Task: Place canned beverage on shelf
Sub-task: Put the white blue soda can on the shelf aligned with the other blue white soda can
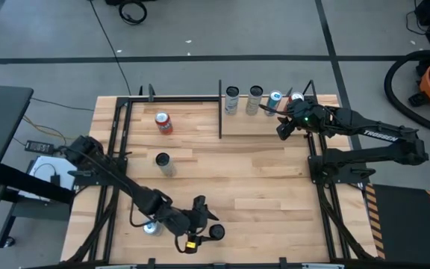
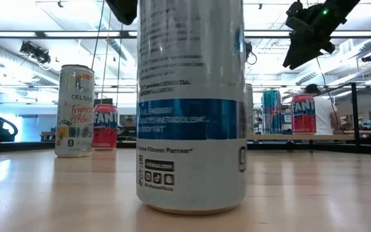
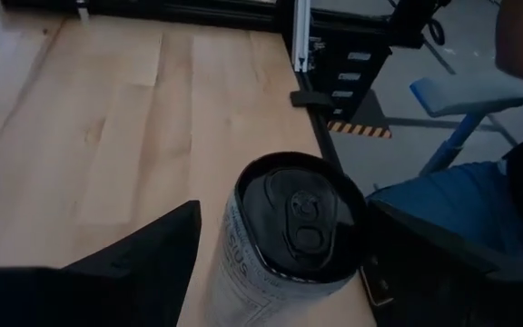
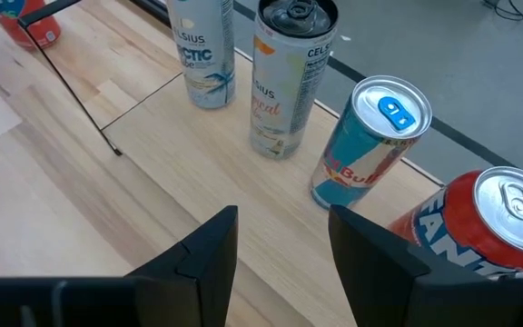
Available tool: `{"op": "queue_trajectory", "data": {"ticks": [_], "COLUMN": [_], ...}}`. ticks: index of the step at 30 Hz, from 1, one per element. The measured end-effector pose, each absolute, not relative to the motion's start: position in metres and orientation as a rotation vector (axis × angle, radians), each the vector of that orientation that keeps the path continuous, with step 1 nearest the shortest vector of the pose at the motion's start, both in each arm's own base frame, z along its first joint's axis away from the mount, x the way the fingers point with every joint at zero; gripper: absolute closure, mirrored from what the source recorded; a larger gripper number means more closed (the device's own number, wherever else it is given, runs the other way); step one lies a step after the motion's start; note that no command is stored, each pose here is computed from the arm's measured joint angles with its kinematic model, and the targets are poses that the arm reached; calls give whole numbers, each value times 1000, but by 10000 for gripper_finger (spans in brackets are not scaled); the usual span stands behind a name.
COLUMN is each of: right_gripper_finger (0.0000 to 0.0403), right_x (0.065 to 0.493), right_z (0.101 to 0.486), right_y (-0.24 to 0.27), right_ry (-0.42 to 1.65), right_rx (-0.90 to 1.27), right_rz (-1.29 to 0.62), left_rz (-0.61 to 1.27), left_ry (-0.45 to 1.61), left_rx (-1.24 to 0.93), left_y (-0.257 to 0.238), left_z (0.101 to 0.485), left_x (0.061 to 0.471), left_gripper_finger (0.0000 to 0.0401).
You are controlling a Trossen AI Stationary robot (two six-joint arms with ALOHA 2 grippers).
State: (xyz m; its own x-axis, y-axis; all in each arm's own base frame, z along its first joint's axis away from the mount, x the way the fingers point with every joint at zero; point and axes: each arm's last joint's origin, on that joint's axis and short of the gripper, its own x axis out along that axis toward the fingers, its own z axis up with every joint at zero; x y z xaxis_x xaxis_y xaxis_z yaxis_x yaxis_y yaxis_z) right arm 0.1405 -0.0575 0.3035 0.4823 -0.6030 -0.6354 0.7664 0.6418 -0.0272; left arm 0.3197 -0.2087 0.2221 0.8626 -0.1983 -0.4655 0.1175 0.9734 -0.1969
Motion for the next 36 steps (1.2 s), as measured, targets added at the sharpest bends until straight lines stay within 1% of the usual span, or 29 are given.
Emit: {"op": "queue_trajectory", "data": {"ticks": [8,18,29,36], "right_gripper_finger": [220,220,220,220], "right_x": [141,145,147,148], "right_z": [301,267,270,270], "right_y": [-58,-59,-59,-58], "right_ry": [656,697,659,660], "right_rx": [274,269,244,249], "right_rz": [-846,-849,-803,-778], "left_rz": [-144,-89,-57,-59], "left_ry": [556,597,630,594], "left_rx": [-142,-91,-68,-84], "left_y": [-201,-177,-162,-159], "left_z": [228,237,246,255], "left_x": [313,313,308,306], "left_gripper_finger": [87,87,87,87]}}
